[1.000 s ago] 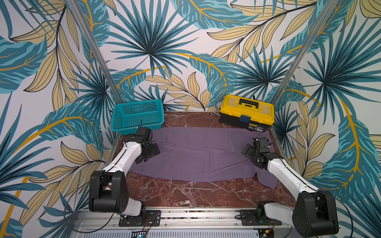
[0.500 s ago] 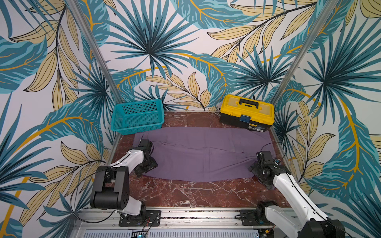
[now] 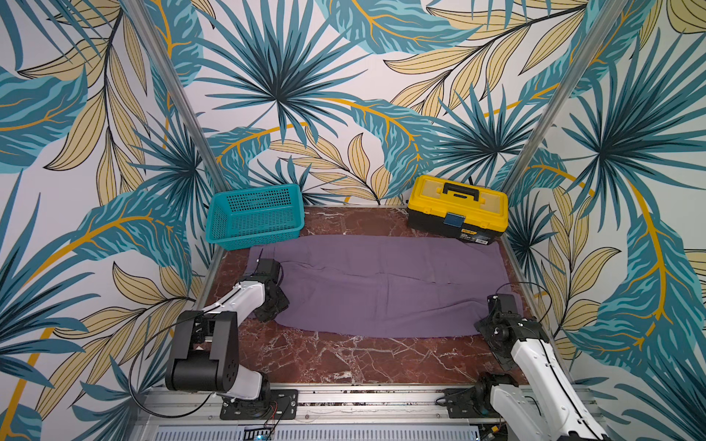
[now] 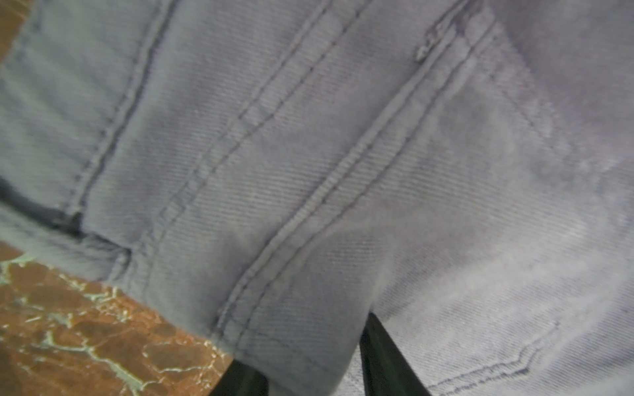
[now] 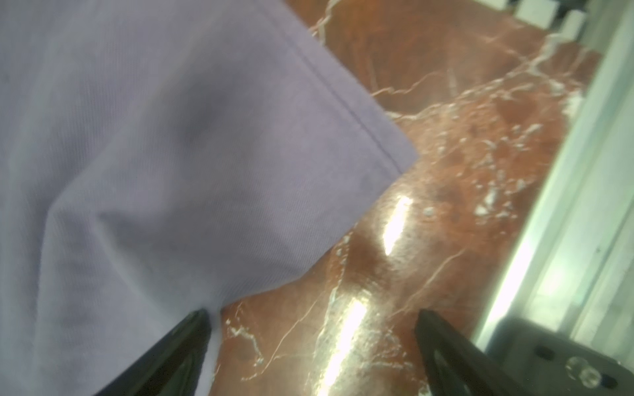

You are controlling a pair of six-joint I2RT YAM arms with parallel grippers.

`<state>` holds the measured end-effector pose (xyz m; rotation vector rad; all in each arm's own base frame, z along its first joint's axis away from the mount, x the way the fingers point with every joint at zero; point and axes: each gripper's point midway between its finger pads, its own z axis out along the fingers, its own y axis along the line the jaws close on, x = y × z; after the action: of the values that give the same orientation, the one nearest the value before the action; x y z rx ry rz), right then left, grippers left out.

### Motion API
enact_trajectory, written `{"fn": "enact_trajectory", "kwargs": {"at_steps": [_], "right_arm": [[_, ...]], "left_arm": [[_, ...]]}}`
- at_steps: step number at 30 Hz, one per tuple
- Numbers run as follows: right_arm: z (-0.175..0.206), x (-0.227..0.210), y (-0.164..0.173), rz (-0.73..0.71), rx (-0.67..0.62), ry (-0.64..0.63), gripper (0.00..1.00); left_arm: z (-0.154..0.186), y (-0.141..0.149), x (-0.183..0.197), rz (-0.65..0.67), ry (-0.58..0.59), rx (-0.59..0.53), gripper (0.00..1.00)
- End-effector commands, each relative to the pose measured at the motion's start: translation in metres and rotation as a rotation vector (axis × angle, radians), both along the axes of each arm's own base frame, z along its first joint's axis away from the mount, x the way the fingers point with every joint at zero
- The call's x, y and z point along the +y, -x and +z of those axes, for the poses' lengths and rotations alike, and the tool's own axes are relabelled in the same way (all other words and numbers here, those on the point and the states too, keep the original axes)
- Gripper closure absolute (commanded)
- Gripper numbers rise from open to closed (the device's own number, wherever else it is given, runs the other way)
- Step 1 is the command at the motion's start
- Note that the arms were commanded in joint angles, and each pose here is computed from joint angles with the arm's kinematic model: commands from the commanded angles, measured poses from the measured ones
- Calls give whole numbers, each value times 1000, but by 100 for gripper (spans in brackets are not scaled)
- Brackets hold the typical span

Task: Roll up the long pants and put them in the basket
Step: Fold the long pant at the center of the board.

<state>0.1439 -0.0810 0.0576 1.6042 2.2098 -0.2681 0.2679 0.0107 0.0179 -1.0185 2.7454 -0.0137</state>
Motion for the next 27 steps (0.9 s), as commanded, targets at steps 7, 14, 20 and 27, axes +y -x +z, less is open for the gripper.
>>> {"fn": "enact_trajectory", "kwargs": {"at_steps": [7, 14, 20, 27], "right_arm": [[16, -21, 12, -107, 66, 30, 1], [-4, -32, 12, -198, 109, -21, 2], [-22, -43, 10, -222, 129, -18, 7], [-32, -57, -7, -202, 147, -12, 16]], "left_arm": [[-19, 15, 4, 22, 31, 69, 62], [-19, 12, 4, 19, 37, 71, 61], [-23, 10, 2, 23, 47, 74, 61], [-25, 13, 1, 30, 51, 76, 62]]}}
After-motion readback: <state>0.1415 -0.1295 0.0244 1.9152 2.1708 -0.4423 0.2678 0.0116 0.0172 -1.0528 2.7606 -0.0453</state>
